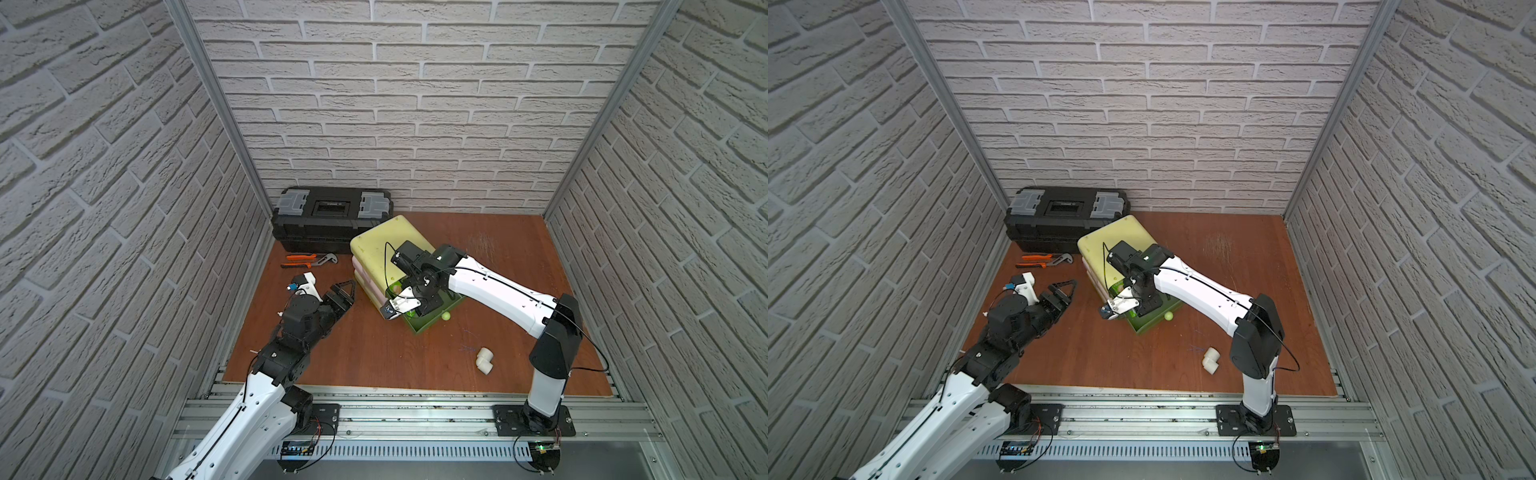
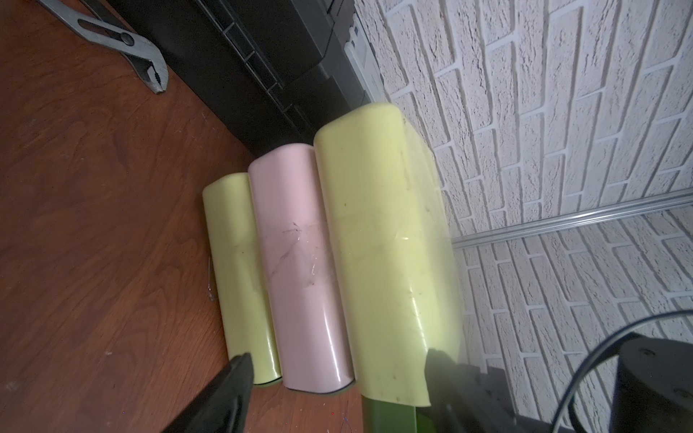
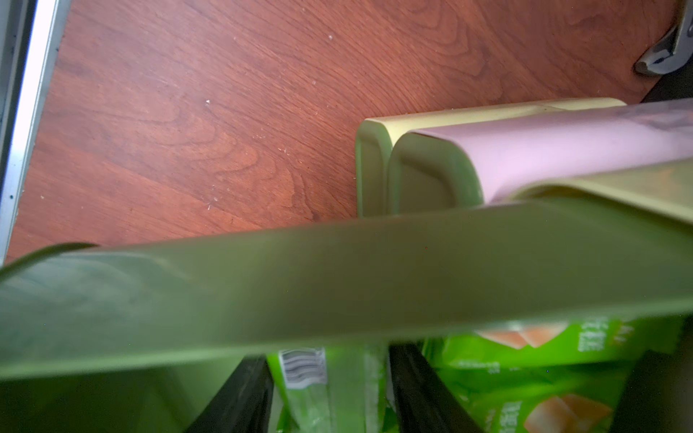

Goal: Take the cookies out of the drawer
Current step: Pick up the cookie from the drawer.

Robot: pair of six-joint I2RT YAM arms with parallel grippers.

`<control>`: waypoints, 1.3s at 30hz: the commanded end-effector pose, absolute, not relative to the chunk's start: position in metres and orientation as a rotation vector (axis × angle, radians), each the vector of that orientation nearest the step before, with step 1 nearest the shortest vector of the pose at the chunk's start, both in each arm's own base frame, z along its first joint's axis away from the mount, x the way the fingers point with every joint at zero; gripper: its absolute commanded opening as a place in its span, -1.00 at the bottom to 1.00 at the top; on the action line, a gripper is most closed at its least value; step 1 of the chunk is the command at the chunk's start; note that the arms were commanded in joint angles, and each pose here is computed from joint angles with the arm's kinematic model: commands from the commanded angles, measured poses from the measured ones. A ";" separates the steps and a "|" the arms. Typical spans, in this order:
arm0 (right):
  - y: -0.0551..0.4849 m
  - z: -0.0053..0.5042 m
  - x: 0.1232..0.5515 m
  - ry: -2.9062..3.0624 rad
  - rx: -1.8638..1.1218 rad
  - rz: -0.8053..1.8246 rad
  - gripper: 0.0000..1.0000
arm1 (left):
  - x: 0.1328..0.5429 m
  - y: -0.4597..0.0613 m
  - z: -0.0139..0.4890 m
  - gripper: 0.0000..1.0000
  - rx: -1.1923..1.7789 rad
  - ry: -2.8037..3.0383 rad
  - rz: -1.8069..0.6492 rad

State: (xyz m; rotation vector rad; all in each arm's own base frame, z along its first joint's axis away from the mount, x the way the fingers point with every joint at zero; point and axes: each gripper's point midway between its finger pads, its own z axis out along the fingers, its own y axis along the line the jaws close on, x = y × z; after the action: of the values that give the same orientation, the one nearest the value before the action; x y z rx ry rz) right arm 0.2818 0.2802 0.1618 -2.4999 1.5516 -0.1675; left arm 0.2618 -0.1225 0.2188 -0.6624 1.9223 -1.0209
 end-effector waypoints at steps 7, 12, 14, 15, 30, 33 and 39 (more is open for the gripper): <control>0.286 0.160 0.285 1.536 -2.453 -0.151 -0.06 | 0.263 -0.122 0.226 0.54 -0.651 1.896 -1.034; 0.285 0.166 0.281 1.537 -2.432 -0.138 -0.14 | 0.263 -0.121 0.229 0.55 -0.653 1.890 -1.034; 0.283 0.170 0.278 1.537 -2.418 -0.133 -0.14 | 0.263 -0.121 0.229 0.55 -0.655 1.892 -1.032; 0.283 0.173 0.277 1.535 -2.408 -0.130 -0.14 | 0.263 -0.121 0.230 0.55 -0.653 1.891 -1.033; 0.282 0.217 0.267 1.530 -2.223 -0.079 -0.22 | 0.265 -0.122 0.243 0.55 -0.639 1.883 -1.039; 0.281 0.230 0.266 1.557 -2.143 -0.061 -0.26 | 0.266 -0.124 0.245 0.55 -0.637 1.883 -1.042; 0.277 0.275 0.275 1.770 -1.781 0.028 -0.51 | 0.271 -0.130 0.253 0.55 -0.619 1.886 -1.057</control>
State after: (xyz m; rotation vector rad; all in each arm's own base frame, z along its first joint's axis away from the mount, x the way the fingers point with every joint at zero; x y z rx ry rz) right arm 0.2687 0.2750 0.2407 -2.0356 1.6656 -0.0546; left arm 0.2676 -0.1257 0.2320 -0.6616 1.9301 -1.0237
